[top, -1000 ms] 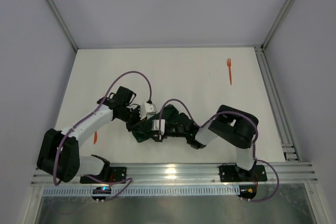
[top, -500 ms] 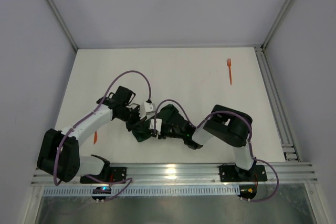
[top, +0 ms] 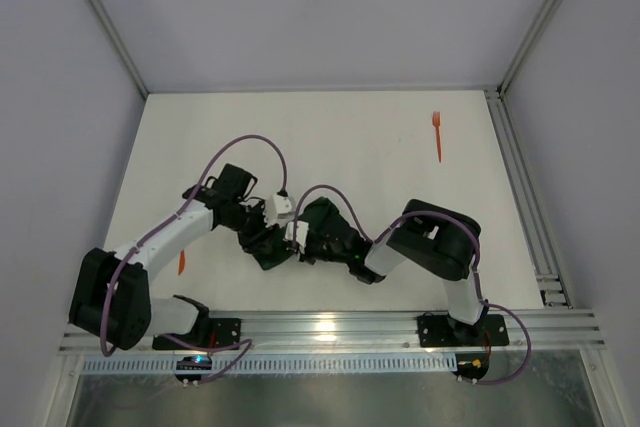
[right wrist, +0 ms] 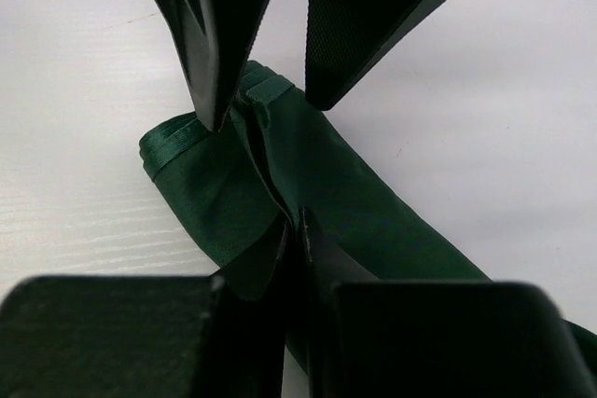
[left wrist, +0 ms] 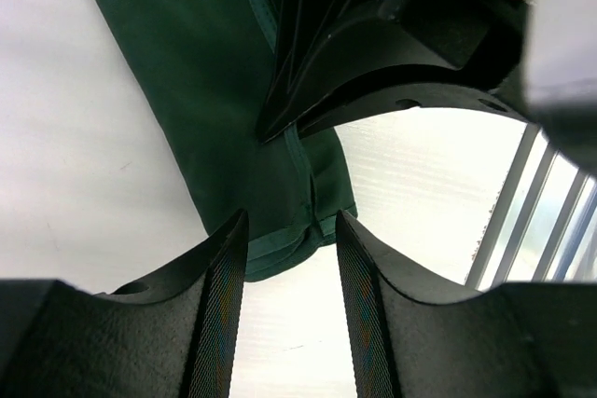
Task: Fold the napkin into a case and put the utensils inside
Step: Stuff the top corner of the smaller-rectangle-folded napkin at the center of the board.
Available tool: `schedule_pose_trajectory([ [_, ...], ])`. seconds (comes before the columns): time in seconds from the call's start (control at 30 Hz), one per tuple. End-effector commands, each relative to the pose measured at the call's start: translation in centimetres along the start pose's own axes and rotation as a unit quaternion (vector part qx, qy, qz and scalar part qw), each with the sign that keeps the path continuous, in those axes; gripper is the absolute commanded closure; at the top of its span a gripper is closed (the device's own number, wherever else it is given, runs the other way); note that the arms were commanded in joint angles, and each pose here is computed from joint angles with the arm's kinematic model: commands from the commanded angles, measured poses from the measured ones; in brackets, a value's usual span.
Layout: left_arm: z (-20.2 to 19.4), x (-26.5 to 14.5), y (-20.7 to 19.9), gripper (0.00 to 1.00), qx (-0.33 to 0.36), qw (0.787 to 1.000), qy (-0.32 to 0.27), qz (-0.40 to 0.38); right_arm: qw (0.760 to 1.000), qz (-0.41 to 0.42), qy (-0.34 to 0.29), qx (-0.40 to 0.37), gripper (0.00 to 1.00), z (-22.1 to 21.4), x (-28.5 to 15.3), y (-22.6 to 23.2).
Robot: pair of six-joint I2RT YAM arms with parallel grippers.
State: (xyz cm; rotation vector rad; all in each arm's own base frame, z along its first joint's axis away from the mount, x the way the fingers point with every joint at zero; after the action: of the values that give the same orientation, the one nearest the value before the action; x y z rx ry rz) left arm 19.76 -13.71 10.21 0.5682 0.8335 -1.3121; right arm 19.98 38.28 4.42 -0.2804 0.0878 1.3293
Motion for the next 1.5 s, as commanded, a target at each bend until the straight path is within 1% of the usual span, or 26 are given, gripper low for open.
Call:
schedule_pose_trajectory([
  [0.0,1.4,-1.3,0.2,0.56,0.009,0.999,-0.039,0.009,0.999,-0.016,-0.027,0.013,0.92,1.7,0.8,-1.0],
  [0.07,2.1,-2.1,-0.1,0.57,0.002,0.998,-0.062,-0.003,0.999,-0.016,-0.030,0.012,0.96,1.9,0.8,-1.1],
  [0.13,3.2,-3.5,-0.1,0.57,-0.011,0.996,-0.088,-0.010,0.999,-0.015,-0.031,0.012,0.96,1.8,0.8,-1.2],
  [0.23,4.1,-4.6,0.1,0.57,-0.024,0.994,-0.103,-0.012,0.999,-0.017,-0.035,0.005,0.96,2.2,0.8,-1.3],
  [0.33,3.9,-5.2,1.0,0.60,-0.052,0.991,-0.126,0.003,0.999,-0.023,-0.039,-0.007,0.96,2.5,0.7,-1.6],
  [0.4,3.5,-5.7,2.6,0.60,-0.082,0.987,-0.132,0.038,0.998,-0.025,-0.044,-0.021,0.96,2.7,0.6,-1.7],
  [0.43,3.7,-5.6,4.1,0.60,-0.081,0.984,-0.140,0.073,0.998,-0.028,-0.051,-0.027,0.96,2.9,0.6,-1.8],
  [0.47,3.5,-5.5,4.9,0.59,-0.107,0.980,-0.138,0.095,0.998,-0.032,-0.053,-0.031,0.96,3.0,0.5,-2.0],
  [0.53,3.4,-4.7,6.6,0.57,-0.108,0.977,-0.140,0.122,0.996,-0.040,-0.057,-0.047,0.96,3.5,0.5,-2.3],
  [0.63,2.6,-2.7,7.4,0.57,-0.115,0.979,-0.109,0.125,0.994,-0.053,-0.068,-0.066,0.96,4.2,0.3,-2.8],
  [0.77,1.7,-0.8,7.5,0.52,-0.111,0.984,-0.096,0.102,0.992,-0.059,-0.075,-0.084,0.96,4.9,0.3,-3.2],
  [0.9,1.1,0.4,6.5,0.50,-0.107,0.989,-0.081,0.069,0.989,-0.070,-0.079,-0.099,0.96,5.2,0.4,-3.6],
  [0.93,1.0,0.6,6.4,0.49,-0.096,0.990,-0.076,0.064,0.989,-0.079,-0.080,-0.096,0.96,5.3,0.4,-3.9],
  [1.1,-0.4,1.7,4.9,0.46,-0.087,0.995,-0.045,0.032,0.989,-0.090,-0.085,-0.080,0.96,5.7,0.6,-4.2],
  [1.27,-1.2,2.4,3.9,0.45,-0.059,0.998,-0.022,0.027,0.988,-0.101,-0.089,-0.072,0.96,6.0,0.6,-4.5],
  [1.37,-1.5,2.5,3.4,0.43,-0.051,0.998,-0.015,0.021,0.988,-0.107,-0.094,-0.066,0.96,6.2,0.5,-4.6],
  [1.43,-1.3,2.2,3.1,0.38,-0.044,0.999,-0.020,0.020,0.988,-0.109,-0.093,-0.059,0.96,6.2,0.7,-4.7],
  [1.47,-1.4,2.2,2.8,0.38,-0.042,0.999,-0.021,0.016,0.988,-0.107,-0.091,-0.057,0.96,6.1,0.7,-4.7],
])
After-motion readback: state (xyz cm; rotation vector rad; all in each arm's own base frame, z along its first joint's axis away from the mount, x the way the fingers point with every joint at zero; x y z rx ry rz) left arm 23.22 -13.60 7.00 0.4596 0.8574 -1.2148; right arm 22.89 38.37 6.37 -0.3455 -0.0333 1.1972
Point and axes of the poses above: each gripper's point midway between its finger pads, its own x axis out along the fingers, its own y axis along the line the jaws close on, z = x × y, the point moved 4 cm from there along -x, back along the fingers, and after that the axes turned 5 degrees about x, right-handed, at the moved point
